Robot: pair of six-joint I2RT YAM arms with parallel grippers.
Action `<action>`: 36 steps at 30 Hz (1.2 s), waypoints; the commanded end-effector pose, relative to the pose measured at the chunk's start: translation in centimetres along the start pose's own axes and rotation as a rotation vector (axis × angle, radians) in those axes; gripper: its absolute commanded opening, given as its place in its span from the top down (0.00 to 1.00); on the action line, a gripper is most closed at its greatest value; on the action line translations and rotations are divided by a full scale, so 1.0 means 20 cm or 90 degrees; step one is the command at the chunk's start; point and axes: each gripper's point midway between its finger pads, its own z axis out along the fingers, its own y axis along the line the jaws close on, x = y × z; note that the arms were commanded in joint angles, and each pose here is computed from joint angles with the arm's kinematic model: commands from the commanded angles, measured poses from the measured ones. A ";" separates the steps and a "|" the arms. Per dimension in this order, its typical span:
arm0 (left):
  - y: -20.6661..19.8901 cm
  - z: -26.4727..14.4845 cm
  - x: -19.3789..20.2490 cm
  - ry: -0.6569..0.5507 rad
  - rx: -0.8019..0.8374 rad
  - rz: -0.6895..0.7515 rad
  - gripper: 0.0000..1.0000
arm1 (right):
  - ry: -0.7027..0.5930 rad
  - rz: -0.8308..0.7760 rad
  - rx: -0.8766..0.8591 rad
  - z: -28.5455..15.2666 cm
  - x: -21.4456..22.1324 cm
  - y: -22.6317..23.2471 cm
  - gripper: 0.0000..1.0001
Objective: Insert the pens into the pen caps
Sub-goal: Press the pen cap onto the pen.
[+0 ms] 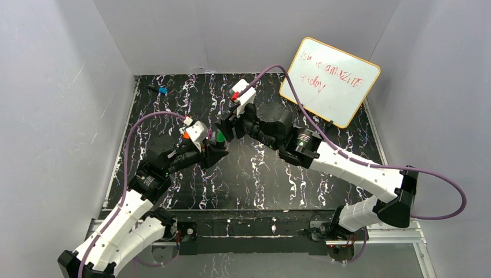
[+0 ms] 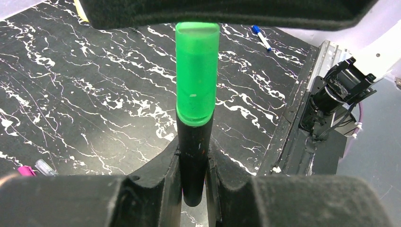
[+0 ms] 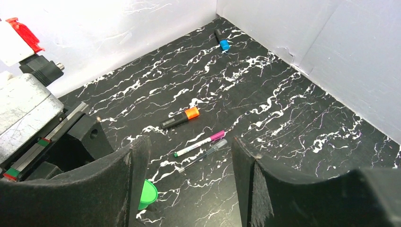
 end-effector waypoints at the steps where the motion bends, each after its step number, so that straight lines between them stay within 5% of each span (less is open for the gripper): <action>1: 0.00 0.01 -0.08 -0.023 0.002 0.027 1.00 | -0.008 0.016 -0.013 0.01 -0.01 0.03 0.29; 24: 0.02 -0.04 -0.28 -0.077 -0.035 0.060 1.00 | 0.056 0.047 -0.049 -0.04 0.22 0.08 0.29; 36: -0.02 -0.07 -0.39 -0.135 -0.028 0.069 1.00 | -0.030 0.127 -0.067 -0.10 0.14 0.11 0.28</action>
